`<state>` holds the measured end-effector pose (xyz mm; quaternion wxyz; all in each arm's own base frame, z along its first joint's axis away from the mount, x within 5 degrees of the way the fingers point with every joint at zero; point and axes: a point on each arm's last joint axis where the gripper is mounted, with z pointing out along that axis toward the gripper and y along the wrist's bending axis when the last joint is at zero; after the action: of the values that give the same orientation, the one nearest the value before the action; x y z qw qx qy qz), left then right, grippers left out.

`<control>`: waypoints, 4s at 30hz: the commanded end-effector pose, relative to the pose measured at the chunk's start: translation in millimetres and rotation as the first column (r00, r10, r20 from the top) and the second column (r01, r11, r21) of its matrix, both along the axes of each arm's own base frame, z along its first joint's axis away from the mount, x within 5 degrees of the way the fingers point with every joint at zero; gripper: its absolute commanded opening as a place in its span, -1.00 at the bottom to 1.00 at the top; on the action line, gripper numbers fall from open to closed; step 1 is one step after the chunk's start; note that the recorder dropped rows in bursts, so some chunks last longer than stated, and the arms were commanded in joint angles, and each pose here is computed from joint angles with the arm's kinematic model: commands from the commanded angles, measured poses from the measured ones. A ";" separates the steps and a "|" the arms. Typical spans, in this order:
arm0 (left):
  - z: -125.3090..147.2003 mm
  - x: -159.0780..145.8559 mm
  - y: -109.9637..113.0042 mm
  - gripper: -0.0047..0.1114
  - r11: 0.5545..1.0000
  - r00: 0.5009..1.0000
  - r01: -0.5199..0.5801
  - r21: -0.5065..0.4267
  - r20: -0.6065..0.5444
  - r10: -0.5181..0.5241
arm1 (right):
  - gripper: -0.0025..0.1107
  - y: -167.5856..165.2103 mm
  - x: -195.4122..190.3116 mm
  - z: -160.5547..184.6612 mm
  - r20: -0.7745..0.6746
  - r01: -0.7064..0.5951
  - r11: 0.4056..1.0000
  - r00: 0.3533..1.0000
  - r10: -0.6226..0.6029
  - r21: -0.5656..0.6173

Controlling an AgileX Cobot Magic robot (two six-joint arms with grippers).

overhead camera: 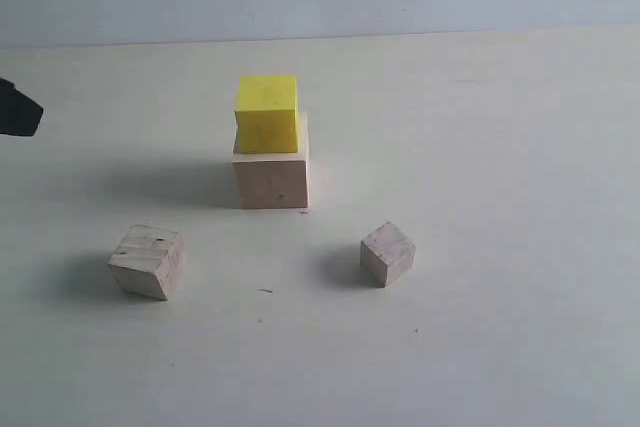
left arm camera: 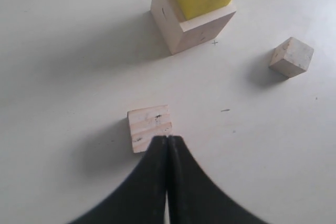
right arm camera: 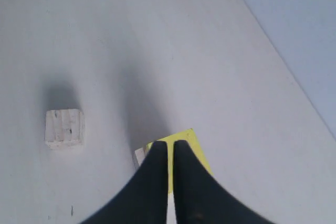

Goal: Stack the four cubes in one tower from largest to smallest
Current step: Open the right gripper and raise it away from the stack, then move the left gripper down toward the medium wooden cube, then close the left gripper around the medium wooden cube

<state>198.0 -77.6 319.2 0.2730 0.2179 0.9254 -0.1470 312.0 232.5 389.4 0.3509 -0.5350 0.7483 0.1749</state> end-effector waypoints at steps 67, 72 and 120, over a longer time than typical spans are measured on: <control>-131.2 83.6 -60.7 0.47 0.981 0.911 0.016 0.194 -0.407 0.066 | -0.96 -136.8 -170.2 -3.8 -0.178 0.587 0.801 0.806 -0.564 0.117; -145.3 86.3 -61.4 0.47 0.976 0.895 0.026 0.214 -0.439 0.072 | -0.96 -136.8 -170.2 -3.8 -0.178 0.587 0.801 0.806 -0.564 0.117; -181.7 86.9 -64.8 -0.14 0.969 0.832 0.089 0.229 -0.552 0.054 | -0.96 -137.1 -170.0 -3.9 -0.169 0.583 0.805 0.810 -0.562 0.113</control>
<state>288.1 -139.3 147.7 -0.0181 0.2087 0.9741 -0.0848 141.6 96.6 385.9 0.3761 -0.2401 0.8807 0.1586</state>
